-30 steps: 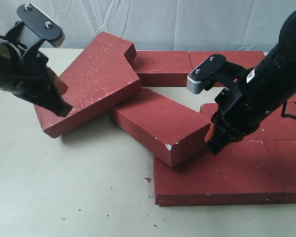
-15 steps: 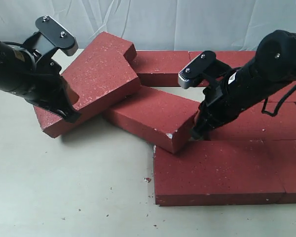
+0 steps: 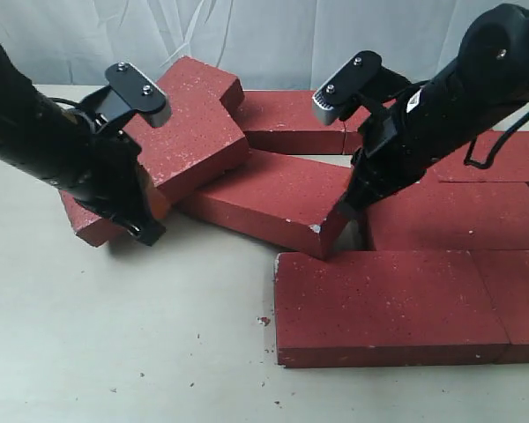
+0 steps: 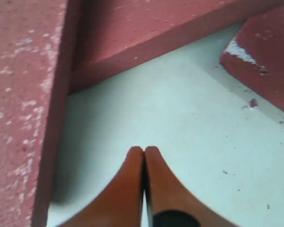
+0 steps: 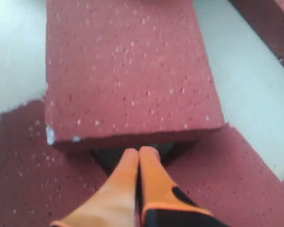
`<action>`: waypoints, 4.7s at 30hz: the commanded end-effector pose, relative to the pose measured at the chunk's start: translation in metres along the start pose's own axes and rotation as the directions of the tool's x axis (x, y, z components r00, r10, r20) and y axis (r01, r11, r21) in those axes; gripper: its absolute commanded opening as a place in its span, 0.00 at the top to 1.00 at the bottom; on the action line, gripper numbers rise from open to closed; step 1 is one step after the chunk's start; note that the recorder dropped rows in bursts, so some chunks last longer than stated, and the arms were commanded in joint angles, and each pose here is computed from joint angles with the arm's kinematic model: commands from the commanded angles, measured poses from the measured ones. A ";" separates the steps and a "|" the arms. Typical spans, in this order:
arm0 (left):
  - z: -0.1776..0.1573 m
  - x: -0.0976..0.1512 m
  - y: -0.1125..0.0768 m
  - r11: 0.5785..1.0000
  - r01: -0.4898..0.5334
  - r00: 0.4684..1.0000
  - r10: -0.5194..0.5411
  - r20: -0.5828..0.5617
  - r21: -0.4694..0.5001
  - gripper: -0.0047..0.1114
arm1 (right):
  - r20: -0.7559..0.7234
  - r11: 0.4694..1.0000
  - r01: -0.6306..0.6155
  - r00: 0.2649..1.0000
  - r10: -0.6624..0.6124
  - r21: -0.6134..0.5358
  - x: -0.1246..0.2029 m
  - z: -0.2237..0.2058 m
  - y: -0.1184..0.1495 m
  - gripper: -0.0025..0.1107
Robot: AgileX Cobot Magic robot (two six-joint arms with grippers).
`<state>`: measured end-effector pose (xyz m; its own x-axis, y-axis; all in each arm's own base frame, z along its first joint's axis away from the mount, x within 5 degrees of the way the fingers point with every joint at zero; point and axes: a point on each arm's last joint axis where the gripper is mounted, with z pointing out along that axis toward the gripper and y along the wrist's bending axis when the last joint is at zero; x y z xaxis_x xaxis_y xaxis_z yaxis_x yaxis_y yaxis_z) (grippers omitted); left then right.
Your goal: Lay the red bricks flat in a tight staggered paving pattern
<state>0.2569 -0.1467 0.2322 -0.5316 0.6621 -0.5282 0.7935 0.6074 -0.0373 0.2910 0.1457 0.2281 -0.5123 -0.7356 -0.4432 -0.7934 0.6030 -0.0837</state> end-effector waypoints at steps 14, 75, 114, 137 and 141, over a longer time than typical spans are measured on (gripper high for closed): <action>0.056 -0.029 0.021 0.993 -0.006 0.995 0.018 0.100 -0.118 0.96 | -0.020 0.990 0.094 0.996 -0.092 0.104 -0.005 0.062 -0.024 0.98; 0.046 -0.015 0.005 0.998 -0.052 0.996 0.054 -0.067 0.036 0.96 | 0.087 0.911 0.406 0.913 -0.400 -0.070 -0.040 0.133 0.025 0.98; 0.058 -0.038 0.022 0.984 0.039 0.983 -0.006 0.185 -0.175 0.96 | 0.010 0.984 0.174 0.985 -0.174 0.028 -0.034 0.074 -0.015 0.98; 0.083 -0.037 0.058 0.907 0.012 0.958 0.109 0.264 -0.420 0.96 | 0.033 0.988 0.153 0.987 -0.154 0.035 -0.036 0.074 -0.015 0.98; 0.079 -0.028 0.072 0.909 0.044 0.968 0.063 0.241 -0.415 0.96 | 0.033 0.988 0.153 0.987 -0.154 0.035 -0.036 0.074 -0.015 0.98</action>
<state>0.3500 -0.1643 0.1782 -0.3623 0.5855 -0.7252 0.5836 0.7492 0.3133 0.3444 0.1877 0.1741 -0.3734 -0.8169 -0.4396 -0.8579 0.4844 -0.1716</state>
